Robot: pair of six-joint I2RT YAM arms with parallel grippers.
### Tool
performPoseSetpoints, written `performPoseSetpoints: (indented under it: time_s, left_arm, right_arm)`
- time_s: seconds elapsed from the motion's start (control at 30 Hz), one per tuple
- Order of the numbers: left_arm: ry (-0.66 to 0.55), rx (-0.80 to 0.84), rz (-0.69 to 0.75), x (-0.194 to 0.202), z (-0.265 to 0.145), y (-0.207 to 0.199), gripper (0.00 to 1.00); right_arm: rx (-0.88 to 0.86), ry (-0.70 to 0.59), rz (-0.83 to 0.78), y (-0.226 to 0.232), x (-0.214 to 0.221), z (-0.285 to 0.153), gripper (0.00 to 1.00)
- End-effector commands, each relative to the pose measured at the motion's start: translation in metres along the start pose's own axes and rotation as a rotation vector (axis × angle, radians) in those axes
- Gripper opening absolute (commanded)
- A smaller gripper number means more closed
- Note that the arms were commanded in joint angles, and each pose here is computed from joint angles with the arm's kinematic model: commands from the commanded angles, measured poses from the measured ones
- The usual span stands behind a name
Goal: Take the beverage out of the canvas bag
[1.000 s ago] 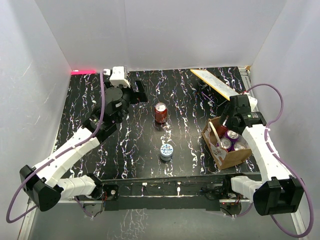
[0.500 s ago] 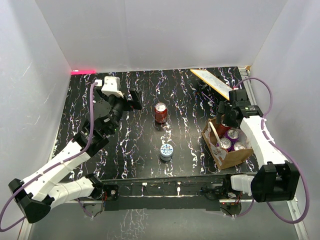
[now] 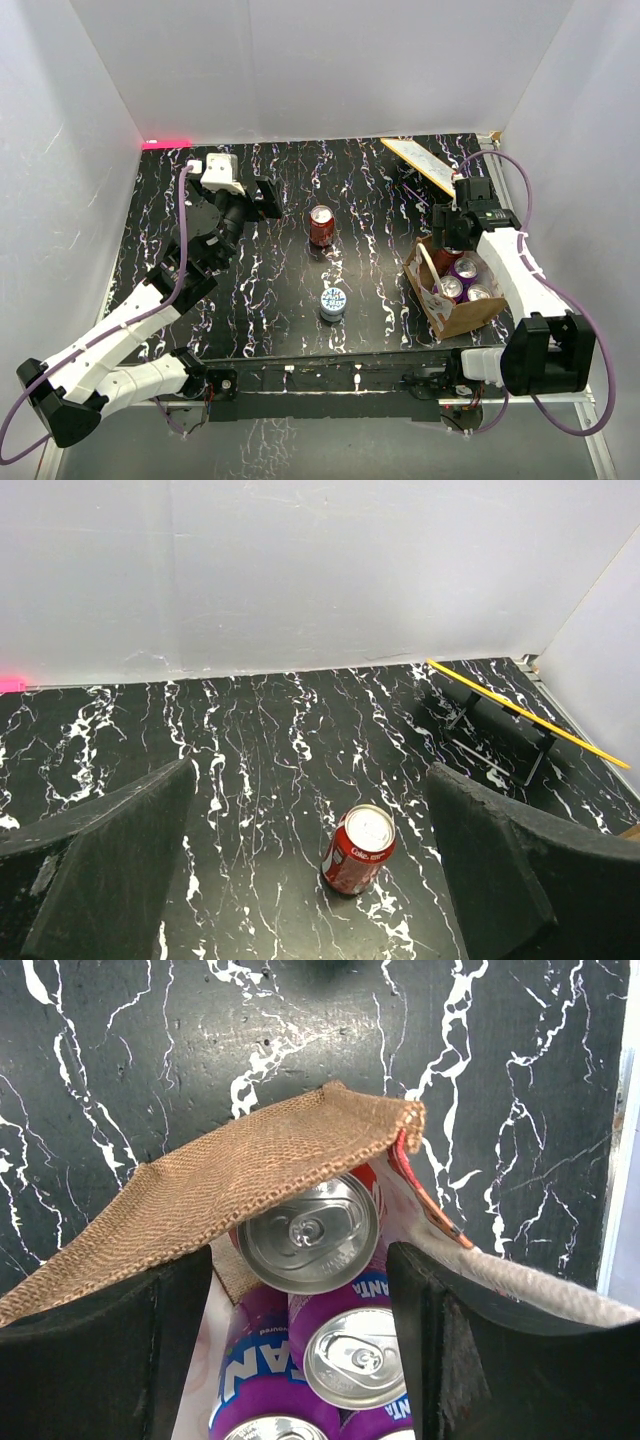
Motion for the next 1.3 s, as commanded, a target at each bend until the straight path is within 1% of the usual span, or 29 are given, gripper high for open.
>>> performPoseSetpoints:
  time_s: [0.0, 0.23, 0.5, 0.93, 1.27]
  left_arm:
    - [-0.042, -0.012, -0.012, -0.009, -0.004, 0.003, 0.97]
    - [-0.022, -0.010, 0.000, -0.003, -0.001, -0.003, 0.97]
    - [-0.005, -0.007, 0.009, 0.003, 0.002, -0.006, 0.97]
    - [-0.011, -0.010, 0.006, 0.002, 0.000, -0.005, 0.97]
    - [-0.021, -0.016, 0.002, 0.000, -0.001, -0.002, 0.97]
  right_arm:
    - [-0.029, -0.057, -0.039, 0.003, -0.011, 0.009, 0.75]
    - [0.011, -0.030, -0.031, 0.002, -0.009, 0.025, 0.80]
    - [-0.002, -0.008, -0.026, 0.003, -0.005, 0.037, 0.81]
    - [-0.004, 0.076, -0.024, 0.007, 0.000, 0.060, 0.80]
    - [-0.016, 0.088, -0.016, 0.009, 0.002, 0.065, 0.80]
Point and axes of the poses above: each gripper's point midway between its finger pads, its own z axis out along the fingers, its own y axis along the line the jaws close on, x = y × z, the point moved 7 cm from there along -z, back along the fingers, and after that the axes turned 13 degrees about z, right-handed, at the moved point
